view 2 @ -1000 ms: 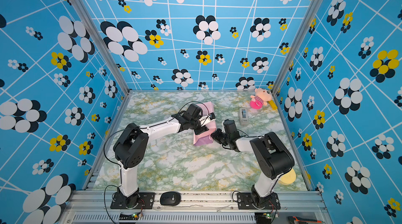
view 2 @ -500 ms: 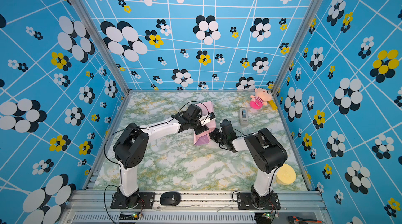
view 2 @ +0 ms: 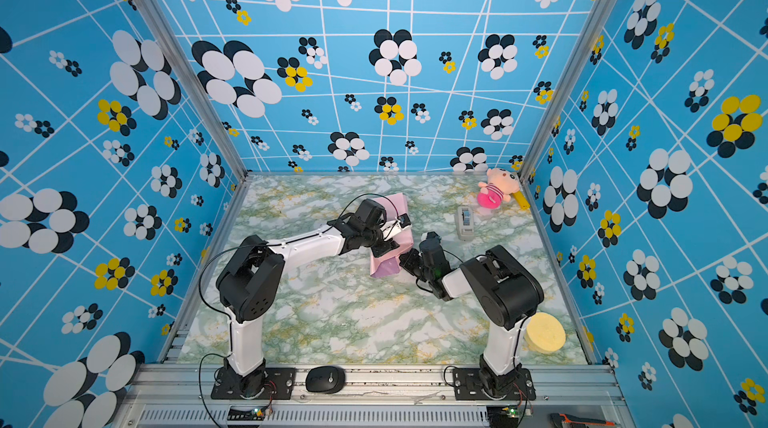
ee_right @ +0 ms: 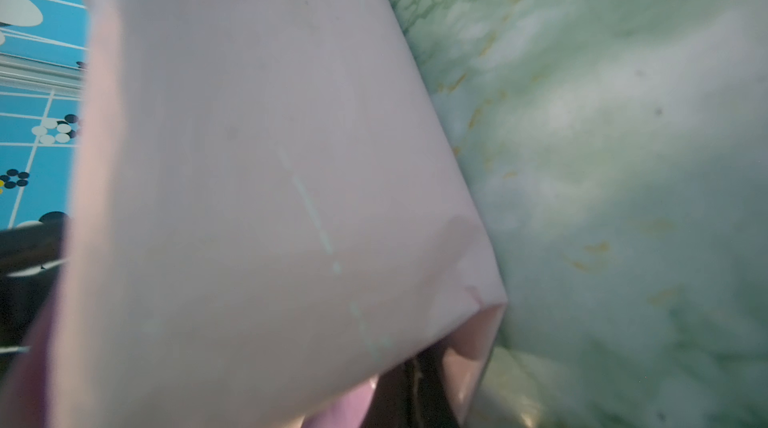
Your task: Wrap the gift box in paper
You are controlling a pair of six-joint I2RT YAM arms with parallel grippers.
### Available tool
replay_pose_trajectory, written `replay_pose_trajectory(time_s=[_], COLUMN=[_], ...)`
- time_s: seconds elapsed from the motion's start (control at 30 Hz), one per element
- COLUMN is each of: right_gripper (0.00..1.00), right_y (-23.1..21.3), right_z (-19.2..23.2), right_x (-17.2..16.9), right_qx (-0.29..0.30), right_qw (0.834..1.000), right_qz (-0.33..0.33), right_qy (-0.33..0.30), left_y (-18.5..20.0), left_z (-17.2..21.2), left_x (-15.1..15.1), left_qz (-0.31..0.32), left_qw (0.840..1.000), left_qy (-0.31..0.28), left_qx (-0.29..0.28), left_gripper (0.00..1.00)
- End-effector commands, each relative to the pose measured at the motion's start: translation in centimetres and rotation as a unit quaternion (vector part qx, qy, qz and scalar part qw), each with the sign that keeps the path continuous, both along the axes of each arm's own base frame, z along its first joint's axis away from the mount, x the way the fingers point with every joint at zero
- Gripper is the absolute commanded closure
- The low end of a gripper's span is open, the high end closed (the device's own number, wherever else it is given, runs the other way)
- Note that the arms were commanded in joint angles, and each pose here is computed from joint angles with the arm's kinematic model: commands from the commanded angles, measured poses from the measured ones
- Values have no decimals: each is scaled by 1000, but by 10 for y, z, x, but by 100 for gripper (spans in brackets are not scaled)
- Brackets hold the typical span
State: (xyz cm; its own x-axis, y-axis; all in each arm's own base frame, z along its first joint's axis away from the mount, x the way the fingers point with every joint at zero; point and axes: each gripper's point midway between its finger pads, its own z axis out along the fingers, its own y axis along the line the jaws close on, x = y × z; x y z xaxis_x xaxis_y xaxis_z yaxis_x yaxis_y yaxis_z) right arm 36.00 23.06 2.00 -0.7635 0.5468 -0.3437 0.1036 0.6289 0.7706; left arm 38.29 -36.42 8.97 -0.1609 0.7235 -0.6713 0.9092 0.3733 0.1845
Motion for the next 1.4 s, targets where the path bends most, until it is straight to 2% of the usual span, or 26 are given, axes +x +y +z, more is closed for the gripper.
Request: replay_pose_trajectory(time_s=[0.0,0.23,0.57,0.87,1.0,1.13,1.27,1.37], right_gripper=[100,100,100,100,100,92,89,94], right_y=[-6,0,-9,-11,4,5,-14,-39], right_z=[-48,-67,-63,-60,-21,20,46,44], right_x=[-28,-40,-59,-76,-66,-63,-64,-60], right_qx=[-28,-27,-38,-21,17,-9,-20,-27], right_qw=[997,994,993,993,998,998,999,999], right_qz=[-9,-24,-17,-3,23,52,50,23], right_qy=[74,106,112,119,63,24,3,9], left_y=[13,12,14,13,14,15,15,13], left_z=[-40,-41,-41,-40,-41,-41,-42,-41], left_x=[-27,-26,-24,-23,-24,-23,-23,-23], left_qz=[1,3,8,10,13,14,13,12], left_qw=[997,997,997,997,997,997,997,997], left_qy=[72,75,76,77,79,79,81,81], left_qx=[32,27,23,18,16,16,16,13], left_gripper=[50,50,50,50,50,50,50,50])
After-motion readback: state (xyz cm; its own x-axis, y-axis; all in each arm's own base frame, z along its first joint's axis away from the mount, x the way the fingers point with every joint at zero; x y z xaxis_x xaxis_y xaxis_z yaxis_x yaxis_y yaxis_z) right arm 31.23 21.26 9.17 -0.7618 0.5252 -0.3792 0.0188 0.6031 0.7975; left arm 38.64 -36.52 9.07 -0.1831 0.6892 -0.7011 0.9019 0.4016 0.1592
